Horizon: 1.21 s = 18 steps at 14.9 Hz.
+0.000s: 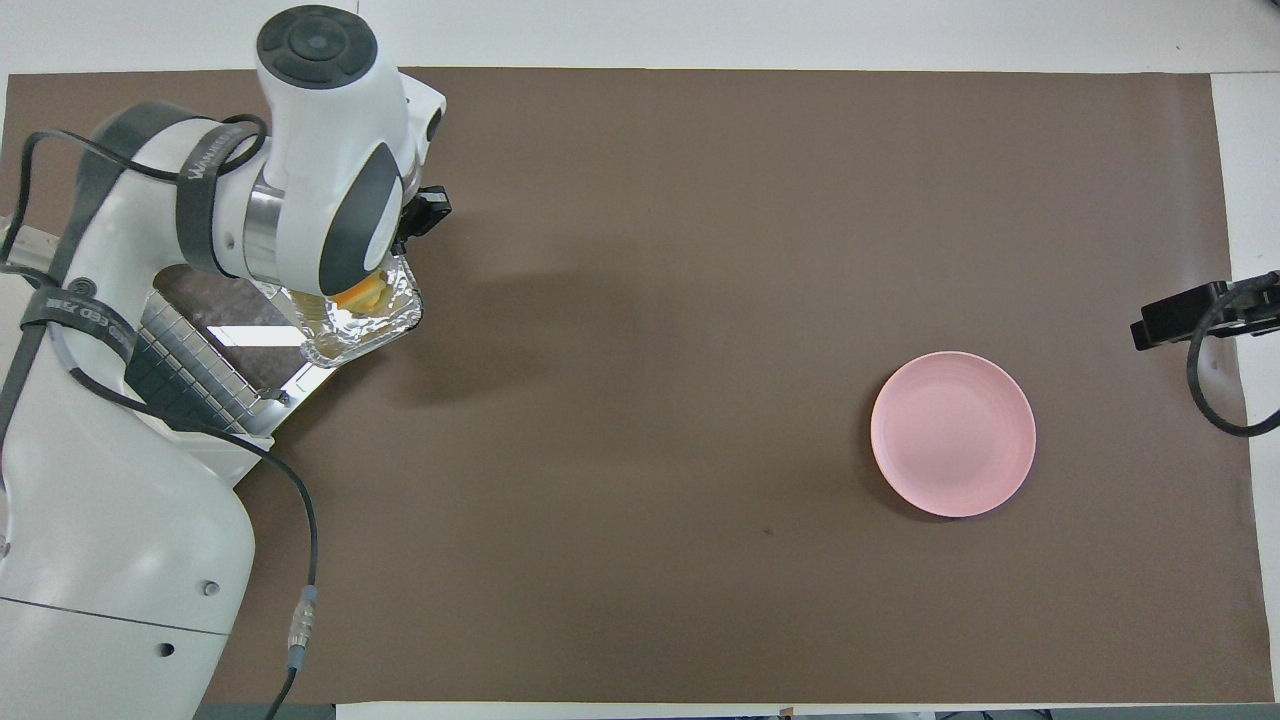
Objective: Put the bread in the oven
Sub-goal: 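Carry the foil tray into the oven opening with the left gripper, then push the foil tray deeper into the oven with the left gripper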
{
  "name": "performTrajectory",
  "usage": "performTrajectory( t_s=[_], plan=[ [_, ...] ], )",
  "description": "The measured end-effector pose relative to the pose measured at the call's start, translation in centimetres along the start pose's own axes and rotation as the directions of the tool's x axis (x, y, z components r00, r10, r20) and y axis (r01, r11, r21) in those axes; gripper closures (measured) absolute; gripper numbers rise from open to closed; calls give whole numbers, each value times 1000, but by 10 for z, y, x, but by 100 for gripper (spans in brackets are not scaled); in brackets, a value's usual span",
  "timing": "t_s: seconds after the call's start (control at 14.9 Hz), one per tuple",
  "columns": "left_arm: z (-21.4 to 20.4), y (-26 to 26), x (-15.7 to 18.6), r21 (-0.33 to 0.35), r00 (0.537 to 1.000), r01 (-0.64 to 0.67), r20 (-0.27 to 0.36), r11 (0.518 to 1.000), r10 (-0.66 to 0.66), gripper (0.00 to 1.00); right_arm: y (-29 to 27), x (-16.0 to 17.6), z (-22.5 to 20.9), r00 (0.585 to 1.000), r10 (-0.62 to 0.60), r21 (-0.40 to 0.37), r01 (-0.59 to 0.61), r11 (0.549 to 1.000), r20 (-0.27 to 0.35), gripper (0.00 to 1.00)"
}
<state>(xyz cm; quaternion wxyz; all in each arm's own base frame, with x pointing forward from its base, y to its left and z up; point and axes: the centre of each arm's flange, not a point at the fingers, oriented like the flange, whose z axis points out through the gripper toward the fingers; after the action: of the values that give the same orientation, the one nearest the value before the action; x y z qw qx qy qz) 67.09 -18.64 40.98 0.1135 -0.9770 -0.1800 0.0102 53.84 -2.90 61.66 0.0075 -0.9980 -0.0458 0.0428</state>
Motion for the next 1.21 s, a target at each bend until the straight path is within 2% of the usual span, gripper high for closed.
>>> performTrajectory(
  t_s=[0.2, 0.4, 0.87, 1.21],
  plan=[
    [21, -60, 35, 83, 996, 82, 27, 993, -84, 98, 6, -1, 0, 1000, 10, 0, -10, 1000, 0, 0],
    [27, -90, 43, 149, 990, 120, 62, 982, -130, 98, 9, -3, -2, 1000, 18, 1, -18, 1000, -3, 0],
    [59, -138, 48, 196, 976, 145, 133, 970, -173, 98, 8, -5, -2, 1000, 23, 3, -23, 1000, -1, 0],
    [72, -161, 39, 217, 967, 151, 171, 964, -190, 98, 25, -8, -2, 999, 54, 6, -54, 998, 0, 0]
  ],
)
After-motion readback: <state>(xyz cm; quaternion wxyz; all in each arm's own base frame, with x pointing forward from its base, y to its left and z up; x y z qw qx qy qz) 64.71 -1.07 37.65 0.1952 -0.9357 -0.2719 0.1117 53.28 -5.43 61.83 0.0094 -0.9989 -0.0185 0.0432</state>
